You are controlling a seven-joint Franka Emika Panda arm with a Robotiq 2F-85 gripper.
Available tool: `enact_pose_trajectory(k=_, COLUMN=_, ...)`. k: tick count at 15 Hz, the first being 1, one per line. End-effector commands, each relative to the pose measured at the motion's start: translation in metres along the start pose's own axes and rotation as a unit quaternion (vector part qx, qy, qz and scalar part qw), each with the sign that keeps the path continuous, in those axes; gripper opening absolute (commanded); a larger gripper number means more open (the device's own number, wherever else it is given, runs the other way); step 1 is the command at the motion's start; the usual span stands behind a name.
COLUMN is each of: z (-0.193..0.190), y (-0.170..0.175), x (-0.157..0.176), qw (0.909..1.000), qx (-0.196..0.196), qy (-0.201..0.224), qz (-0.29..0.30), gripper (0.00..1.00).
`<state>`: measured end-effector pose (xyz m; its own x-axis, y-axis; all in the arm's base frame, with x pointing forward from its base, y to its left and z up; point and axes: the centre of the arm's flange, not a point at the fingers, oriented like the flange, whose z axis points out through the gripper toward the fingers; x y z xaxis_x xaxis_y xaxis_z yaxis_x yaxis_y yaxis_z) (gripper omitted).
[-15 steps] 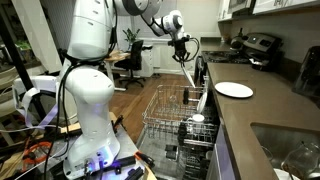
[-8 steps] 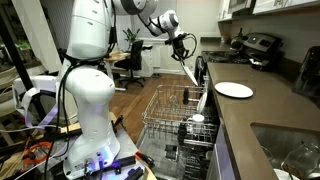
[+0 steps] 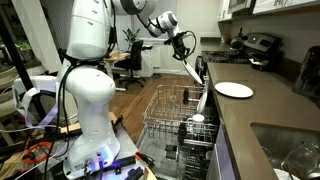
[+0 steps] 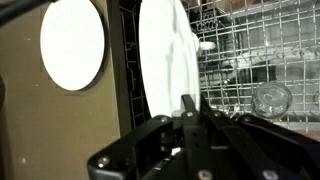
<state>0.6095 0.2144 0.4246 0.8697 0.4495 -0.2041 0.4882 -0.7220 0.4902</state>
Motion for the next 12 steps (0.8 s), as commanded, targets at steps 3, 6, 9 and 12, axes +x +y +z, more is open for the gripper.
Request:
enact_pose_trajectory(k=3, z=-0.015, y=0.005, x=-0.012, qw=0.998, qx=-0.053, qy=-0.024, qz=0.027, gripper=0.07)
enact_pose_trajectory(k=6, z=-0.01, y=0.013, x=-0.016, qw=0.9968, qx=-0.066, qy=-0.031, qz=0.033, gripper=0.07)
enact_pose_trajectory(k=9, z=-0.001, y=0.028, x=-0.021, qw=0.9959, qx=-0.071, qy=-0.034, qz=0.045, gripper=0.07)
enact_pose_trajectory(k=12, z=0.01, y=0.046, x=-0.028, qw=0.9943, qx=-0.072, qy=-0.043, qz=0.065, gripper=0.07)
